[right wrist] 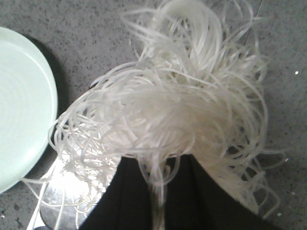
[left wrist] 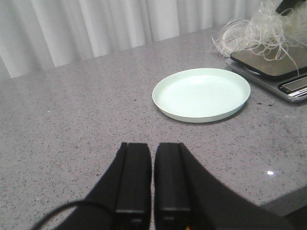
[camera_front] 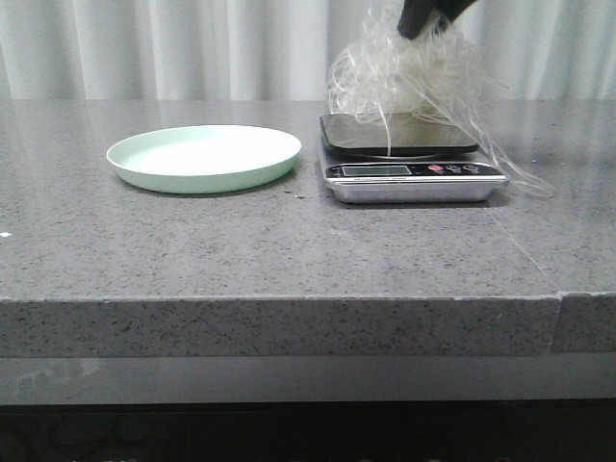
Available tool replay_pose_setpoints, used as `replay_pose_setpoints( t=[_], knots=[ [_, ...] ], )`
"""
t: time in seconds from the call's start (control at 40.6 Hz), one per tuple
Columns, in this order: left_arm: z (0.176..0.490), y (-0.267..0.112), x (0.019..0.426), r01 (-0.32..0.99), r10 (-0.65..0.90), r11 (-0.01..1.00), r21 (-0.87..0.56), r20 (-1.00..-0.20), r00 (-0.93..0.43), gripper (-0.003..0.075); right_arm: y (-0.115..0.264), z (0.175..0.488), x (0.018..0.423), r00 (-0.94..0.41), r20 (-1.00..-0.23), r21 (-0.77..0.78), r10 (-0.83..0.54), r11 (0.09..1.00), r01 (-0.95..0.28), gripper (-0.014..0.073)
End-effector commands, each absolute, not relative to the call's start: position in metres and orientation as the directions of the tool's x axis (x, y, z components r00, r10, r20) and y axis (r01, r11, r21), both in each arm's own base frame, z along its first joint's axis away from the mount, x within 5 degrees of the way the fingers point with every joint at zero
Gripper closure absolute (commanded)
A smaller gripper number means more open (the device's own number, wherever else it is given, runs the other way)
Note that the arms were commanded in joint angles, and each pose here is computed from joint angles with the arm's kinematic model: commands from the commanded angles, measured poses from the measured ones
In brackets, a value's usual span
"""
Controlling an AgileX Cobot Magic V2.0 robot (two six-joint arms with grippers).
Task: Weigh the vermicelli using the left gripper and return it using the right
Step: 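Lift the vermicelli with the right gripper and carry it over the plate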
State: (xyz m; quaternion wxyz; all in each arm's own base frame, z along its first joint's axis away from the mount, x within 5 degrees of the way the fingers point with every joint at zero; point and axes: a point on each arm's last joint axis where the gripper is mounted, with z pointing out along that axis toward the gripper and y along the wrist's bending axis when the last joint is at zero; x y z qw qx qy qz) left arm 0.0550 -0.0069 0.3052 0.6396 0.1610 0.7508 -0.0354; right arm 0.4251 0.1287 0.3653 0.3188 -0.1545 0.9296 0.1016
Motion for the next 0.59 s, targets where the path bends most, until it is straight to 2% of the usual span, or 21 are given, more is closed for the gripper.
replay_pose_setpoints(
  t=[0.0,0.295,0.566],
  knots=[
    [0.319,-0.009,0.055,0.297,0.167,0.944,0.144,-0.984,-0.056,0.0573,0.124,0.427,0.405,-0.613,-0.769,0.08,-0.18,0.925,-0.373,0.0445],
    [0.319,-0.009,0.055,0.297,0.167,0.944,0.144,-0.984,-0.056,0.0573,0.122,0.485,0.389,-0.459,-0.88,0.08,-0.122,0.914,-0.398,0.0445],
    [0.319,-0.009,0.055,0.297,0.167,0.944,0.144,-0.984,-0.056,0.0573,0.138,0.519,0.368,-0.382,-0.924,0.209,-0.003,0.832,-0.514,0.0444]
  ],
)
